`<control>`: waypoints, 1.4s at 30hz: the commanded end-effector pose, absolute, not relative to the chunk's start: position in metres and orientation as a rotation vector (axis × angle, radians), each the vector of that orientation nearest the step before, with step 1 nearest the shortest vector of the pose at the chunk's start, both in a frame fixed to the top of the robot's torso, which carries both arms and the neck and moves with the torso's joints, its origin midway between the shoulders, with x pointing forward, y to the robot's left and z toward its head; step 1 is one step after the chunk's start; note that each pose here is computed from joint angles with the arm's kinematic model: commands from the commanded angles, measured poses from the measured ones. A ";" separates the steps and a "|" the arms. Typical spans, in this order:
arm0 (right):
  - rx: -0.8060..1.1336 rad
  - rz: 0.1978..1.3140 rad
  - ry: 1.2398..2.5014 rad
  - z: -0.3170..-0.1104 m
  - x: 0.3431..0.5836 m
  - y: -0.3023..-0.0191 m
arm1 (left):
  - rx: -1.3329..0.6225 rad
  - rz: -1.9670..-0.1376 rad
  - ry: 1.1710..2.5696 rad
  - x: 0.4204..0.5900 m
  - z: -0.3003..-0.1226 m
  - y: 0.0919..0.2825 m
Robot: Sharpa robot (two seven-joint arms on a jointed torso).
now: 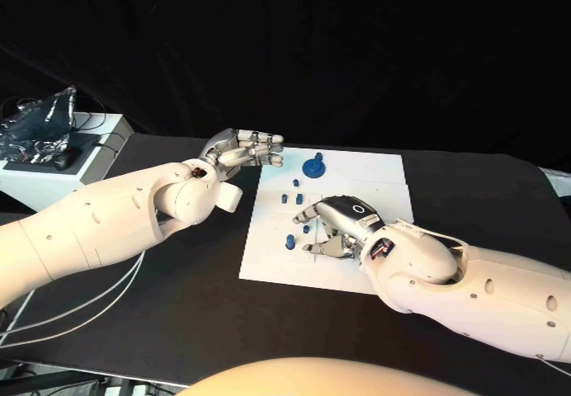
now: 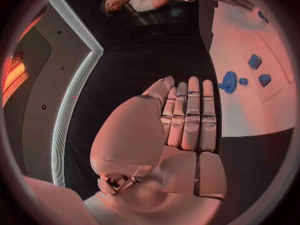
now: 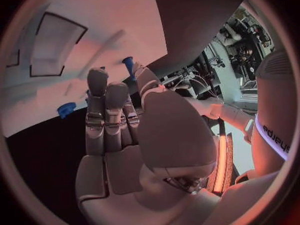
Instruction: Assemble the parts on the task board
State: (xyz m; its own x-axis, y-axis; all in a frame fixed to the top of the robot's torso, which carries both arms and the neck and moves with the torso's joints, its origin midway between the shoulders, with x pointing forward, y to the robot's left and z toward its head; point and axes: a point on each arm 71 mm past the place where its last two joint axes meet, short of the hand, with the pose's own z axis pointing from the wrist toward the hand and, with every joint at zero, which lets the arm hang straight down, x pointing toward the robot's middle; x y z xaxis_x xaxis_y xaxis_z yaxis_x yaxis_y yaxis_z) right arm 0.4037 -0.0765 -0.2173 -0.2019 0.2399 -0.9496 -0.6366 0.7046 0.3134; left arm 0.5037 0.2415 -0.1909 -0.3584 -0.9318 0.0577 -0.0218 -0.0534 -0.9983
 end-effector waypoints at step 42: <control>0.320 0.315 2.163 -0.210 0.428 -0.235 | -1.048 -1.596 1.467 0.492 -0.205 0.237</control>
State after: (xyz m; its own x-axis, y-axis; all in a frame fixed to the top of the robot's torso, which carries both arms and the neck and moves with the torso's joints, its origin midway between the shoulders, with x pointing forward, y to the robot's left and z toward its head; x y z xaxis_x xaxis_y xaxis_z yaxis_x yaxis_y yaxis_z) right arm 0.4274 -0.2346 -0.2081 -0.5573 0.3908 -0.7327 0.1202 0.9110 0.3944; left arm 0.4936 0.2403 -0.2067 -0.3882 -0.9177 0.0843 -0.0324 -0.0778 -0.9964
